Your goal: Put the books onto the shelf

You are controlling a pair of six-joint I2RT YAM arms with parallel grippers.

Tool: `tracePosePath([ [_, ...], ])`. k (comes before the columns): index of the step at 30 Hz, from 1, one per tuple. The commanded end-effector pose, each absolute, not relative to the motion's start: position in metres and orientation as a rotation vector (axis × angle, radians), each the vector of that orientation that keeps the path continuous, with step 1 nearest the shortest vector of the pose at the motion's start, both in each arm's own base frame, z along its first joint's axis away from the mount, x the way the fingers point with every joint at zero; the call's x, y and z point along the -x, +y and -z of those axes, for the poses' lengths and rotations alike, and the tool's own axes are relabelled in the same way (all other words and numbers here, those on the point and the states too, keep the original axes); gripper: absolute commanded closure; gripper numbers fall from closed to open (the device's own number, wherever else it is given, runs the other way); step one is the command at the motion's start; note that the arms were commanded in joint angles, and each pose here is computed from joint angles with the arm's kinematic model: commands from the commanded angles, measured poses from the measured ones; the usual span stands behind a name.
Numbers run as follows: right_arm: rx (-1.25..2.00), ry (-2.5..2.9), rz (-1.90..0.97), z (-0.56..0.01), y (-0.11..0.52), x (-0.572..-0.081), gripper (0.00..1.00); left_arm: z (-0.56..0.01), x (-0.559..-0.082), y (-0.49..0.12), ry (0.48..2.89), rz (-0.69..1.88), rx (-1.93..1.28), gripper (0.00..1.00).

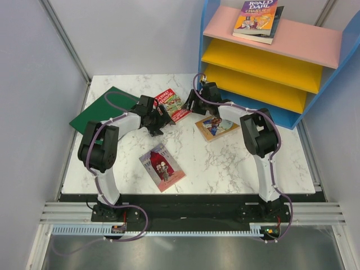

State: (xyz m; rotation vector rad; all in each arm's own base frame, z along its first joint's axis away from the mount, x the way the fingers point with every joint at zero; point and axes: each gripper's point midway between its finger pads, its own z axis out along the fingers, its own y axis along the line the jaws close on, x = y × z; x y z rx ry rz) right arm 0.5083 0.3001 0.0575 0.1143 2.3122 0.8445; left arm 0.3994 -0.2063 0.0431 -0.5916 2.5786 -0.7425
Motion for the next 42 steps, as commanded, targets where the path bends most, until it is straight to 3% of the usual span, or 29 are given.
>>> tracePosePath([
  [1, -0.191, 2.246, -0.972, -0.056, 0.309, -0.529, 0.44, -0.051, -0.42, -0.213, 2.535, 0.795, 0.621, 0.13],
  [3, -0.193, 2.244, -0.996, -0.054, 0.313, -0.528, 0.56, -0.046, -0.424, -0.213, 2.54, 0.787, 0.63, 0.13],
  [5, -0.19, 2.233, -1.036, -0.055, 0.317, -0.526, 0.57, -0.041, -0.426, -0.209, 2.544, 0.774, 0.647, 0.13],
  [18, -0.286, 2.234, -0.83, -0.044, 0.289, -0.533, 0.5, -0.041, -0.449, -0.18, 2.488, 0.676, 0.727, 0.15],
  [28, -0.313, 2.244, -0.863, -0.029, 0.301, -0.541, 0.48, -0.015, -0.464, -0.189, 2.547, 0.697, 0.715, 0.16],
  [33, -0.373, 2.211, -0.691, -0.034, 0.272, -0.541, 0.47, -0.004, -0.462, -0.188, 2.573, 0.68, 0.718, 0.16],
  [42, -0.304, 2.204, -0.887, -0.037, 0.307, -0.545, 0.48, -0.001, -0.461, -0.189, 2.585, 0.683, 0.702, 0.16],
])
